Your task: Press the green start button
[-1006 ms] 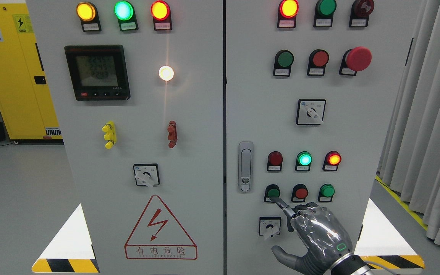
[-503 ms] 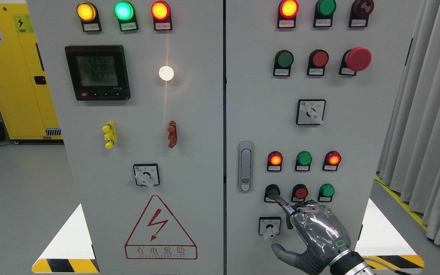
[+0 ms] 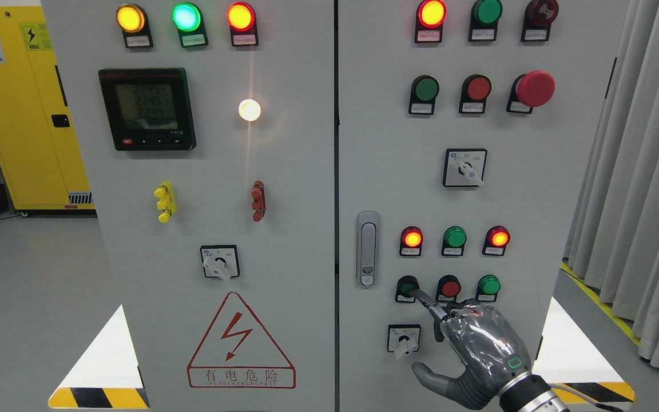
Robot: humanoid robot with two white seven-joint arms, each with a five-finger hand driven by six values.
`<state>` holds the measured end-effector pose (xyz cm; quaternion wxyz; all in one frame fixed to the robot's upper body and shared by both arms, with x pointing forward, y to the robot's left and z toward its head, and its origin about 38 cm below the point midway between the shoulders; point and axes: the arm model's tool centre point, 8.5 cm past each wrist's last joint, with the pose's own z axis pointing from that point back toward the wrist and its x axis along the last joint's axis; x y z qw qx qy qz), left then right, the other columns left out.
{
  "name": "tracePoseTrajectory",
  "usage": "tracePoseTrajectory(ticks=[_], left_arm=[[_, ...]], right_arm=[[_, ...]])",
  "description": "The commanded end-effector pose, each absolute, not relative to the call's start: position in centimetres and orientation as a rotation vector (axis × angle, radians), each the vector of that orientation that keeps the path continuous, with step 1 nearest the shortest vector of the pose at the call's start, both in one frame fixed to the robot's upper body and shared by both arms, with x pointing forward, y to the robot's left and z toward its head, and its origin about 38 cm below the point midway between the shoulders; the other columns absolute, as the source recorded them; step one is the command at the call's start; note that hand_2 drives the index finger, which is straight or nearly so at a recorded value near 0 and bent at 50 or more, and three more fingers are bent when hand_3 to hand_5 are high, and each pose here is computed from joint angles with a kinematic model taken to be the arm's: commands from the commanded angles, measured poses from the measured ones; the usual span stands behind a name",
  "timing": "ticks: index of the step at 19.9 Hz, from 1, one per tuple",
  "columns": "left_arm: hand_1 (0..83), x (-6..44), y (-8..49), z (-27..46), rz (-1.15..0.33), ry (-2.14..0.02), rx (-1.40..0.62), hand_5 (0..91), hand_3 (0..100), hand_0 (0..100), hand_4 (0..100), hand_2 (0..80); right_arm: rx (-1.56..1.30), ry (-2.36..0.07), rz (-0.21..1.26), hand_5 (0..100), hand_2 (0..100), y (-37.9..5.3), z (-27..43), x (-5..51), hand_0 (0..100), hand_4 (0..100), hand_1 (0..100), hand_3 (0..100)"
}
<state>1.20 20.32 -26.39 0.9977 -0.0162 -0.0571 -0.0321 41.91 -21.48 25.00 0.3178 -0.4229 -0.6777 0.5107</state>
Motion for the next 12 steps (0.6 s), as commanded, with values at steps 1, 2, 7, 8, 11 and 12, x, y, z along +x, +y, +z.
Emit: tracePoseTrajectory(ticks=[1, 2, 7, 8, 11, 12], left_arm=[[55.6, 1.8, 20.2, -26.4, -0.063, -0.138, -0.037, 0.0, 0, 12, 0, 0.0], [55.6, 1.8, 20.2, -26.4, -0.063, -0.138, -0.037, 0.0, 0, 12, 0, 0.0], [55.6, 1.8, 20.2, -26.4, -0.063, -0.138, -0.037, 0.0, 0, 12, 0, 0.0], [55.6, 1.8, 20.2, -26.4, -0.063, -0.138, -0.037, 0.0, 0, 12, 0, 0.0], [55.6, 1.8, 20.2, -26.4, -0.063, -0.138, -0.037, 0.0, 0, 12, 0, 0.0], [55.6, 1.8, 20.2, -26.4, -0.063, -0.138, -0.037, 0.0, 0, 12, 0, 0.0]], right_arm=[[-1.120, -1.753, 1.321, 43, 0, -22.7, 24.7, 42.1, 24, 65, 61, 67], [-1.119, -1.755, 1.324, 43, 0, -22.6, 24.7, 42.0, 24, 65, 61, 67], [-1.129, -1.811, 1.307, 43, 0, -22.2, 25.9, 41.2, 25, 65, 61, 67], [-1.106, -1.848, 1.285, 43, 0, -22.0, 26.3, 40.9, 25, 65, 61, 67], [-1.043, -1.925, 1.236, 44, 0, -21.7, 26.8, 39.6, 25, 65, 61, 67], [-1.043, -1.939, 1.227, 44, 0, -21.7, 26.9, 39.1, 26, 65, 60, 66]])
